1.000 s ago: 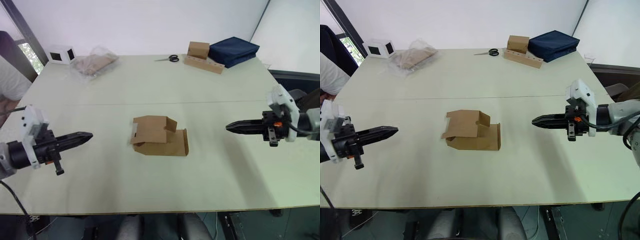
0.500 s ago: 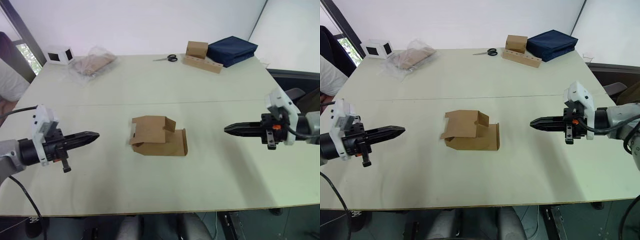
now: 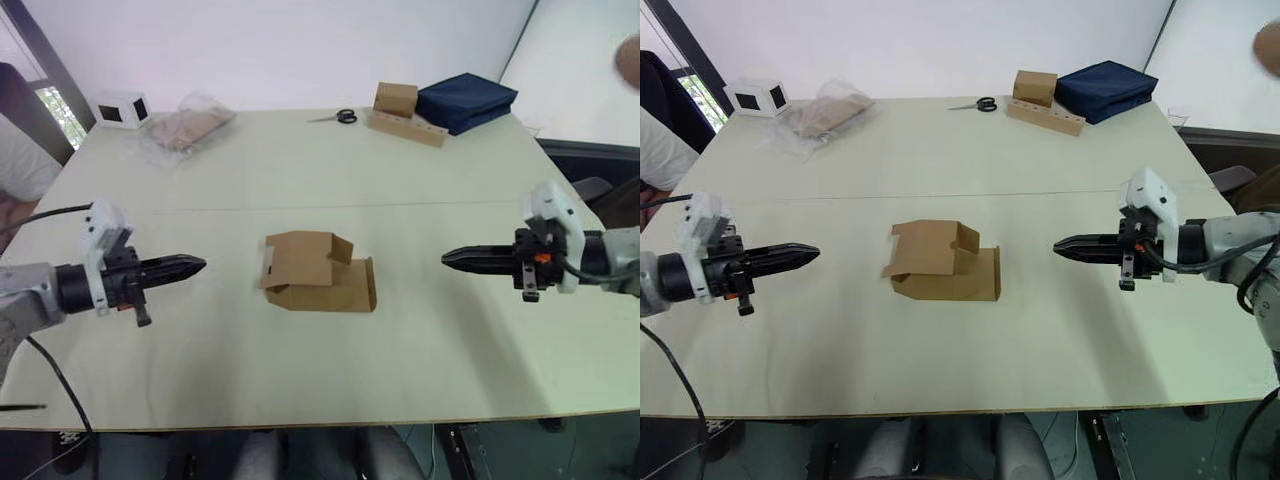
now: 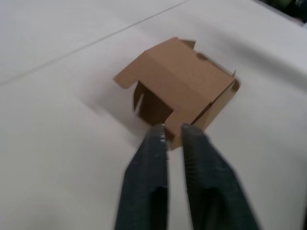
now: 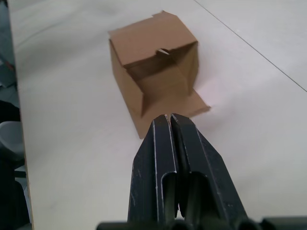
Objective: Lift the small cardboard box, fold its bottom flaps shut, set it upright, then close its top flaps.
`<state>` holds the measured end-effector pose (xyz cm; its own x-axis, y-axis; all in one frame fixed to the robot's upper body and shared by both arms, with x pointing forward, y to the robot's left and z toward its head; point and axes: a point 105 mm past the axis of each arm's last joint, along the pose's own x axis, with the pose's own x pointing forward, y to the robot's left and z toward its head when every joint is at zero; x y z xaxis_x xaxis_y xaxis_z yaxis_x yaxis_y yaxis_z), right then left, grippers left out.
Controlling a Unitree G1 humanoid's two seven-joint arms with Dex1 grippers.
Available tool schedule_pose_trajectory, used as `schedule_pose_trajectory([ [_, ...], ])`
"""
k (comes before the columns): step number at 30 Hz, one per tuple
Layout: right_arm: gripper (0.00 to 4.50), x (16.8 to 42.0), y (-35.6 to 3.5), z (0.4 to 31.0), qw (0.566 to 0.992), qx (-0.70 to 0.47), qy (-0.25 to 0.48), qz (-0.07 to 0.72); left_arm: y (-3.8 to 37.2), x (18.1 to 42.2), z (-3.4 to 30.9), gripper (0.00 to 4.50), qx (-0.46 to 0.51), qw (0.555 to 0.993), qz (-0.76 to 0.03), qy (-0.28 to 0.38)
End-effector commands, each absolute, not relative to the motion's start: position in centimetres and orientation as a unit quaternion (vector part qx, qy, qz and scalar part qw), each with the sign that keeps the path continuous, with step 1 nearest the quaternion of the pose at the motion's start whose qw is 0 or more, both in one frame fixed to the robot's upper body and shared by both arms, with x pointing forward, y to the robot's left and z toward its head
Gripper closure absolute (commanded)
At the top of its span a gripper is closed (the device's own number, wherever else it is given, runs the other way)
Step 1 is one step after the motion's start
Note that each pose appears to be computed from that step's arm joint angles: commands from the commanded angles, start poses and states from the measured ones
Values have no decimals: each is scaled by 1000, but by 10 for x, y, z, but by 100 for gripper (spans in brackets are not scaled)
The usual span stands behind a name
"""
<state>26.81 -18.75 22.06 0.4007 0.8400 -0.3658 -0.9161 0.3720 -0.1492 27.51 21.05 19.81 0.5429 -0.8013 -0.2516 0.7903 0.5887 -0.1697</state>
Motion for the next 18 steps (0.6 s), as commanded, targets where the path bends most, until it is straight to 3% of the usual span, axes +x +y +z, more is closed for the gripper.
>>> schedule_pose_trajectory([
  [1, 450, 266, -173, 225, 811, -184, 84, 549, 199, 288, 186, 258, -131, 849, -467, 210],
  [6, 450, 265, -161, 217, 808, -184, 74, 555, 188, 308, 177, 57, -248, 805, -465, 273],
  [8, 450, 263, -159, 214, 809, -180, 73, 554, 186, 316, 174, 2, -279, 794, -458, 288],
  [11, 450, 259, -158, 210, 813, -174, 74, 551, 183, 329, 179, 2, -332, 777, -448, 292],
  [18, 450, 253, -155, 207, 821, -168, 74, 540, 173, 334, 170, 2, -346, 758, -445, 328],
])
